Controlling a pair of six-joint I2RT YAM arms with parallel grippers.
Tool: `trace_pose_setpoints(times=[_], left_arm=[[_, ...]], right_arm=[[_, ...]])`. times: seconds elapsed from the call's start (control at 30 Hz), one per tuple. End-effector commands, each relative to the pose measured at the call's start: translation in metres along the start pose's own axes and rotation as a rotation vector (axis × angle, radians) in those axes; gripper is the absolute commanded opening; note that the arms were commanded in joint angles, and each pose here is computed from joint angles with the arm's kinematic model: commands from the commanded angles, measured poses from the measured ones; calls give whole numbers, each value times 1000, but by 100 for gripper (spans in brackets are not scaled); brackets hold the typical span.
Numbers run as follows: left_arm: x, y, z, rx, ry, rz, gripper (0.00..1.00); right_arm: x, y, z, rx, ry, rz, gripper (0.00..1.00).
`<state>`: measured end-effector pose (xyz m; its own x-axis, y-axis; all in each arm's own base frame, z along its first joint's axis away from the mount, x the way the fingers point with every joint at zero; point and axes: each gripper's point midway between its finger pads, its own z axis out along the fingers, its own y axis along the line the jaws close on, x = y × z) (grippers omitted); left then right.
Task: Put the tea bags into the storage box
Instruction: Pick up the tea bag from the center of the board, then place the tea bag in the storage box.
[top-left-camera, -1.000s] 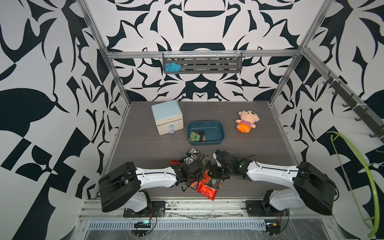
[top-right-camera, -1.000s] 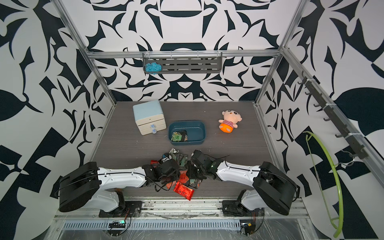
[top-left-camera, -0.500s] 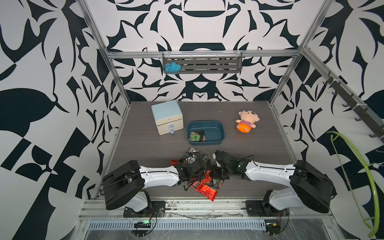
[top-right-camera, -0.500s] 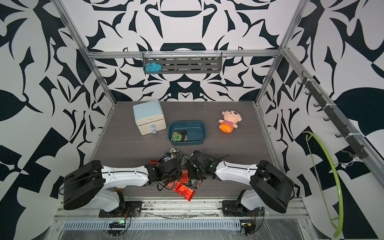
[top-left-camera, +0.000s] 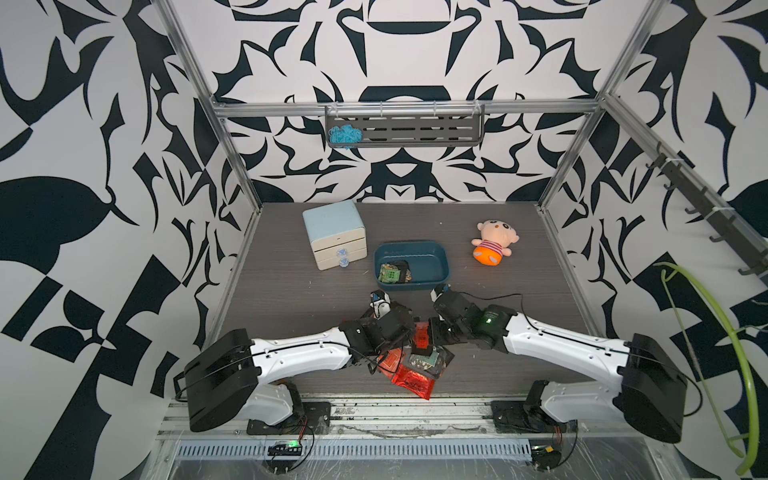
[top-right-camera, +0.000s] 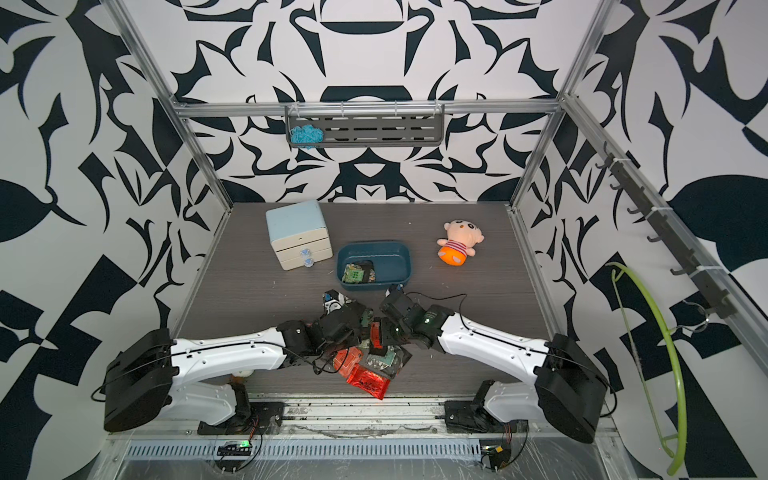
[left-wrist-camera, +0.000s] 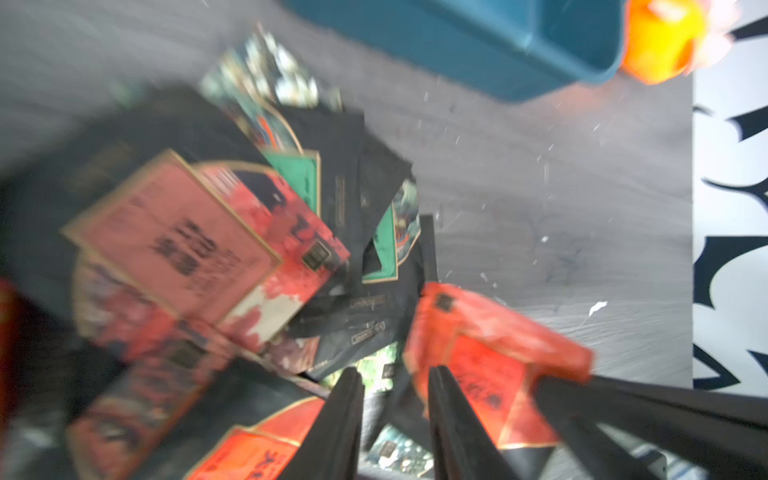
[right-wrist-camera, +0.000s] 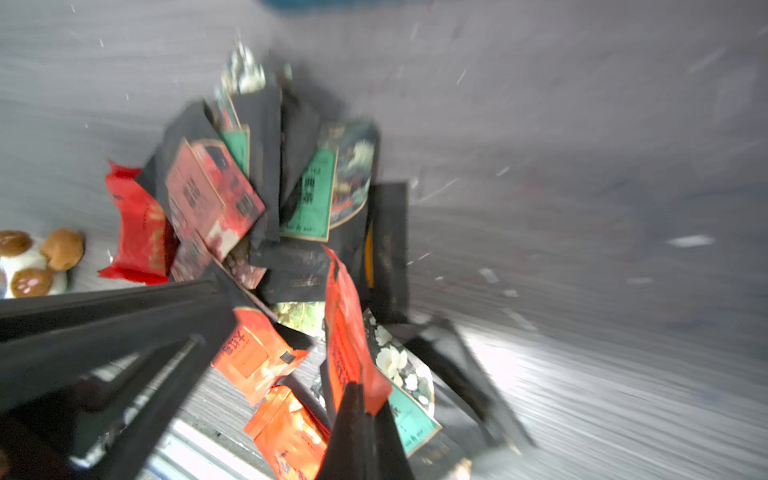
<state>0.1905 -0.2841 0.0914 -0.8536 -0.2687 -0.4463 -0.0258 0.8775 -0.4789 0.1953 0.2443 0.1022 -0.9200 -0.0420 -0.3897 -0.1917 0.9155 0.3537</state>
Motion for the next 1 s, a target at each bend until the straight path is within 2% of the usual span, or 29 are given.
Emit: trace_pose_setpoints(times=[0.0, 0.13, 0.2, 0.4, 0.53, 0.73, 0.97], left_arm=[[-22, 32, -22, -140, -108, 65, 33], [-39, 51, -44, -173, -201, 40, 34], [-43, 54, -48, -157, -232, 20, 36], [-54, 74, -53, -193, -286, -55, 42], [-61, 88, -50, -210, -278, -111, 44], [-70, 110, -58, -213, -303, -170, 47], [-74, 134, -67, -209, -318, -221, 52]], right_arm=[[-23, -20, -42, 131, -82, -85, 0], [-59, -45, -86, 289, -210, -88, 0], [-76, -51, -97, 301, -243, -59, 0], [-132, -38, -97, 147, -251, 42, 0], [-163, -15, -77, 41, -236, 52, 0], [-189, 17, -24, -76, -128, 78, 0], [-197, 32, 34, -121, -8, 119, 0]])
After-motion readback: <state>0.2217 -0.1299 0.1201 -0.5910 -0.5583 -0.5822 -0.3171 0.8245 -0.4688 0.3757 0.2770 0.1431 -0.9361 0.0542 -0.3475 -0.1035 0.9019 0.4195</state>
